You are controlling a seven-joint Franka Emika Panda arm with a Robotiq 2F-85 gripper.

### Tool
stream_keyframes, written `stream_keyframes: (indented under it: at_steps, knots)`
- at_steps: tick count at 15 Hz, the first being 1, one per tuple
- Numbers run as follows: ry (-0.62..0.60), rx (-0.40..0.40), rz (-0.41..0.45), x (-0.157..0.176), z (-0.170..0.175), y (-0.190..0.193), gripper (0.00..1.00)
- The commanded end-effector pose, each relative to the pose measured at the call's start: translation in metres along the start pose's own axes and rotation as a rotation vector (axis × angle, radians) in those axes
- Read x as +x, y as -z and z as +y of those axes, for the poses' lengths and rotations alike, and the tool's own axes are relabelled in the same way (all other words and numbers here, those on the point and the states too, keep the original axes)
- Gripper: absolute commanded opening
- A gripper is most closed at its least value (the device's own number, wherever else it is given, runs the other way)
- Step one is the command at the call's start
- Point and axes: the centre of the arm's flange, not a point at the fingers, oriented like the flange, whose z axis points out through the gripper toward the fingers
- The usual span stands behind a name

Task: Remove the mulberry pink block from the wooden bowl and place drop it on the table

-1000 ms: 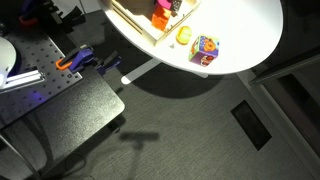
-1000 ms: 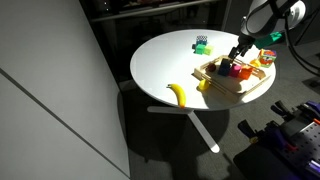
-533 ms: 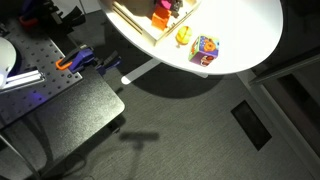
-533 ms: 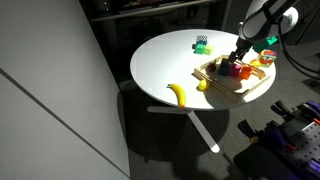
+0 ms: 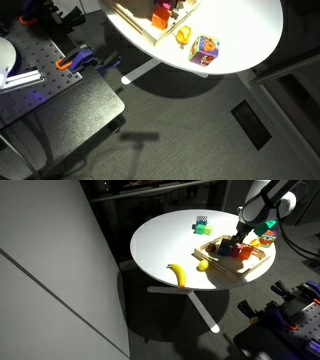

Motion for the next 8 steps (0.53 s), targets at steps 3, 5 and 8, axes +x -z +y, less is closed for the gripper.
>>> stream_keyframes:
  at_steps: [3, 5, 8]
  knots:
    - [0.047, -0.003, -0.002, 0.0080, 0.0052, -0.0070, 1.00]
    - [0.052, -0.007, -0.002, 0.0095, 0.0051, -0.0094, 1.00]
    - [0.029, -0.003, -0.002, 0.0027, -0.0007, -0.0031, 1.00]
